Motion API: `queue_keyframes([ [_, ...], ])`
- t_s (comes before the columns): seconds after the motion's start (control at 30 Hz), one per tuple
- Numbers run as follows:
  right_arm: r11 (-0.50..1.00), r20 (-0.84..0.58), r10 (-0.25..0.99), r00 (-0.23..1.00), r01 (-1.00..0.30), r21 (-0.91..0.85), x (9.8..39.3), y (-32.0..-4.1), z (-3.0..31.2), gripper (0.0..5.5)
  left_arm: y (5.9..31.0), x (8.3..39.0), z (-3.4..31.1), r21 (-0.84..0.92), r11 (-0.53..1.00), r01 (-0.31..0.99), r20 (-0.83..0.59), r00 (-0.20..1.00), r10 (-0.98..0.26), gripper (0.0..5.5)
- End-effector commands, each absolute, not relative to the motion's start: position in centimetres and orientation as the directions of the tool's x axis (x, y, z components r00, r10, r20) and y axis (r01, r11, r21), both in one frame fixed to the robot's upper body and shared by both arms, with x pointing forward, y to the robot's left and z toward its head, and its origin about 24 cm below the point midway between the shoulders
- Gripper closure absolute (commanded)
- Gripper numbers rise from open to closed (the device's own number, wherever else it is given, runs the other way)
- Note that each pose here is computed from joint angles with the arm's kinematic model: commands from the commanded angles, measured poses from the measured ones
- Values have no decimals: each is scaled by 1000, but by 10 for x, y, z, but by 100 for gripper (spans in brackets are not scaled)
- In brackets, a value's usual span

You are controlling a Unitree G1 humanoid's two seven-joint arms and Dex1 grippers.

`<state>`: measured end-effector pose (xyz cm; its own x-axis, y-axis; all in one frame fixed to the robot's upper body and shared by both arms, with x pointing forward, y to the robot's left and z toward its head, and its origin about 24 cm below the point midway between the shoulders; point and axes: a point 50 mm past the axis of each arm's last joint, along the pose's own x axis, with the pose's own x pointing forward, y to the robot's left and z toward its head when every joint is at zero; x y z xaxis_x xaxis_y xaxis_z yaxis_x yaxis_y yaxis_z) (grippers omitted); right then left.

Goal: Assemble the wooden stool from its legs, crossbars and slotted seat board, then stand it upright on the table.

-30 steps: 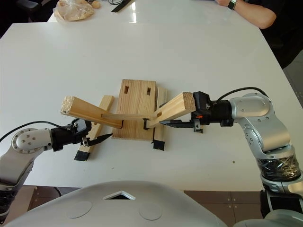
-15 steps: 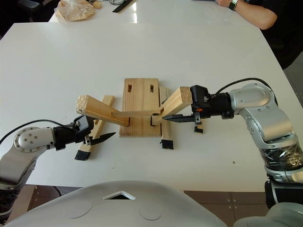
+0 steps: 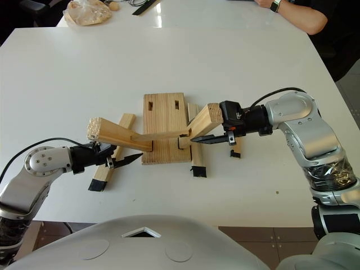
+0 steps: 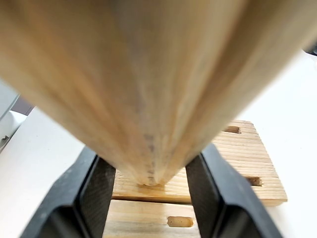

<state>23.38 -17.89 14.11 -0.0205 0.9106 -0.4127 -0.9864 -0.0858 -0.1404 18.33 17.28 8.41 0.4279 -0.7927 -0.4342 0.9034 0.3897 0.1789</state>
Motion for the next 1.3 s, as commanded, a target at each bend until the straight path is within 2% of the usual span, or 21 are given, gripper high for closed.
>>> queue_keyframes([
  [0.03,-123,-548,831,-96,-992,-13,220,-186,110,349,171,188,84,188,412,892,-429,452,-782,189],
  [0.23,-136,-550,828,-107,-991,-12,219,-186,110,349,168,192,84,186,421,888,-419,459,-783,189],
  [0.43,-156,-549,824,-142,-988,22,226,-174,107,349,161,195,86,188,405,895,-403,446,-799,189],
  [0.67,-145,-637,749,-183,-983,112,235,-171,79,349,148,201,85,185,352,917,-399,398,-826,189],
  [0.9,-100,-671,718,-186,-981,164,240,-173,61,349,152,200,78,160,350,923,-428,384,-818,189],
  [1.2,-60,-650,748,-135,-989,137,241,-174,69,349,154,198,79,157,355,921,-426,388,-817,189],
  [1.3,-36,-636,765,-101,-993,115,244,-177,78,349,162,196,77,163,374,913,-448,406,-796,189],
])
